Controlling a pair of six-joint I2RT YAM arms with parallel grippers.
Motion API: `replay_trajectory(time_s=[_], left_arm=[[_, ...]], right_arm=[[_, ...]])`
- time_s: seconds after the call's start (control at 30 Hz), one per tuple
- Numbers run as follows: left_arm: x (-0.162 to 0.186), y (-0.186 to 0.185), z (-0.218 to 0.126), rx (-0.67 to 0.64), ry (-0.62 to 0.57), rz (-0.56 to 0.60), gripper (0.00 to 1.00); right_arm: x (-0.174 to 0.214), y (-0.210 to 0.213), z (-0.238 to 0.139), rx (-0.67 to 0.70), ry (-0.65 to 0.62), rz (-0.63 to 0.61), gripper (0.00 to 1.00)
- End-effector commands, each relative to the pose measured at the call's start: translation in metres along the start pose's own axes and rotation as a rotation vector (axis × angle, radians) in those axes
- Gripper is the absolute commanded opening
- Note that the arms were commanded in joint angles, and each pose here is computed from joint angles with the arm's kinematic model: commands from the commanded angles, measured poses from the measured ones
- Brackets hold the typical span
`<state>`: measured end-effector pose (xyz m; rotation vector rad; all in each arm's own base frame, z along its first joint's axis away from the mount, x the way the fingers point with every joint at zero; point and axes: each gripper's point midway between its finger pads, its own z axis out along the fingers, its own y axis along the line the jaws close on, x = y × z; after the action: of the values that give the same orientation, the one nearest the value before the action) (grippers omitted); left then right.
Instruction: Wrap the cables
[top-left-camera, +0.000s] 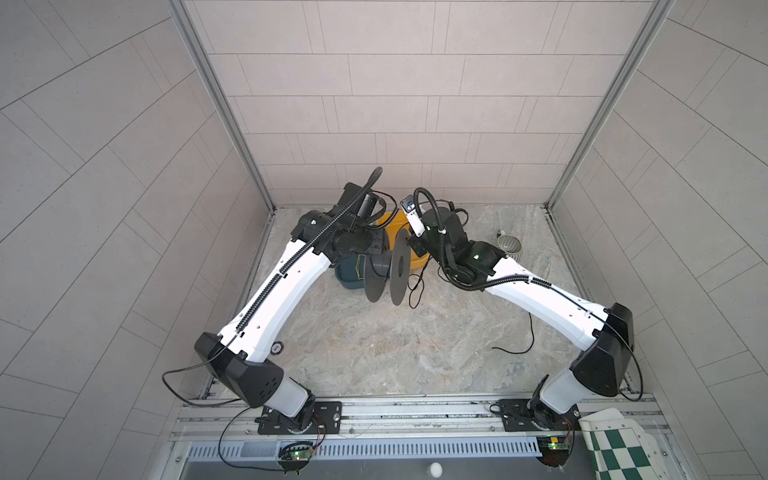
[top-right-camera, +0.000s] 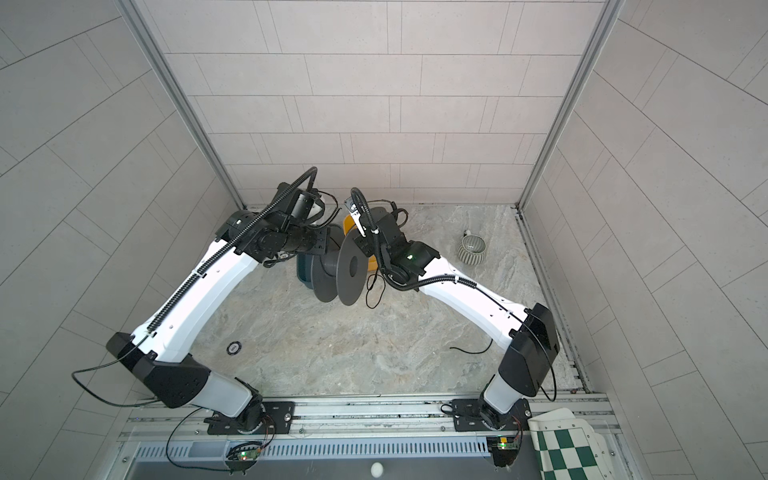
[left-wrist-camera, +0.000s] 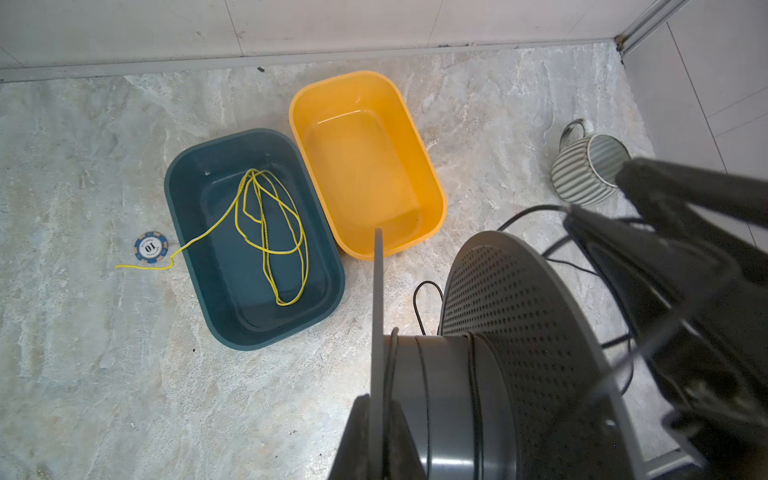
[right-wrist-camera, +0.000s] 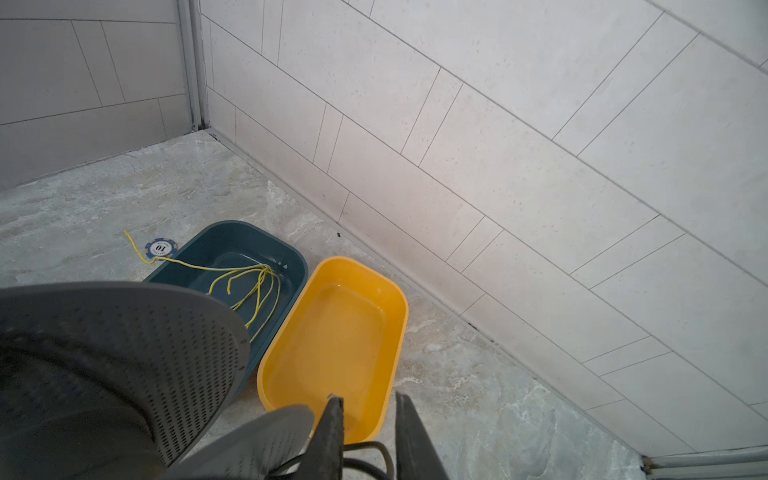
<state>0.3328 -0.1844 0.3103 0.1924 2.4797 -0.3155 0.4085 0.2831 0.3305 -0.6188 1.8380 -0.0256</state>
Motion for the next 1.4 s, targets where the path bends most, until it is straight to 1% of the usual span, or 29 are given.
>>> replay_trajectory(time_s=[0.0, 0.1, 0.23, 0.33, 0.4, 0.5, 0.53, 0.6, 0.67, 0.73, 0.87, 0.93, 1.0, 1.07, 1.27, 1.37], left_arm=[[0.003, -0.006, -0.024, 0.047, -0.023, 0.037, 0.00], [0.002, -0.006, -0.031, 0.052, -0.017, 0.036, 0.00], [-0.003, -0.008, -0.043, 0.083, -0.024, 0.025, 0.00], [-0.010, -0.007, -0.050, 0.106, -0.039, 0.016, 0.00], [-0.013, -0.006, -0.053, 0.122, -0.040, 0.017, 0.00], [-0.017, -0.006, -0.057, 0.143, -0.039, 0.026, 0.00], [-0.019, -0.007, -0.058, 0.150, -0.039, 0.034, 0.00], [-0.021, -0.008, -0.060, 0.161, -0.037, 0.041, 0.00], [-0.022, -0.012, -0.061, 0.186, -0.035, 0.057, 0.00], [-0.023, -0.015, -0.063, 0.207, -0.036, 0.067, 0.00], [-0.022, -0.024, -0.065, 0.261, -0.031, 0.079, 0.00], [-0.022, -0.028, -0.067, 0.286, -0.038, 0.085, 0.00], [-0.023, -0.028, -0.066, 0.287, -0.043, 0.088, 0.00], [-0.022, -0.029, -0.067, 0.295, -0.043, 0.096, 0.00], [-0.019, -0.030, -0.071, 0.307, -0.048, 0.106, 0.00], [-0.018, -0.032, -0.071, 0.320, -0.045, 0.105, 0.00]], right_arm=[[0.008, -0.011, 0.008, -0.019, 0.042, 0.068, 0.24], [0.027, -0.018, 0.024, -0.043, 0.098, 0.115, 0.25], [0.060, -0.026, 0.043, -0.107, 0.174, 0.230, 0.26], [0.083, -0.025, 0.045, -0.171, 0.218, 0.295, 0.29], [0.095, -0.022, 0.039, -0.206, 0.230, 0.309, 0.38], [0.110, -0.015, 0.024, -0.276, 0.225, 0.325, 0.59], [0.112, -0.011, 0.017, -0.307, 0.219, 0.324, 0.65], [0.117, -0.010, 0.006, -0.327, 0.212, 0.313, 0.70], [0.123, -0.006, -0.007, -0.352, 0.207, 0.291, 0.71], [0.128, -0.008, -0.019, -0.345, 0.203, 0.279, 0.72], [0.131, -0.007, -0.042, -0.359, 0.145, 0.287, 0.83], [0.125, -0.004, -0.050, -0.393, 0.115, 0.280, 0.84], [0.119, -0.008, -0.053, -0.377, 0.091, 0.279, 0.84], [0.118, -0.010, -0.051, -0.364, 0.081, 0.257, 0.81], [0.117, -0.001, -0.022, -0.397, 0.101, 0.201, 0.68], [0.119, 0.003, -0.006, -0.406, 0.104, 0.196, 0.66]])
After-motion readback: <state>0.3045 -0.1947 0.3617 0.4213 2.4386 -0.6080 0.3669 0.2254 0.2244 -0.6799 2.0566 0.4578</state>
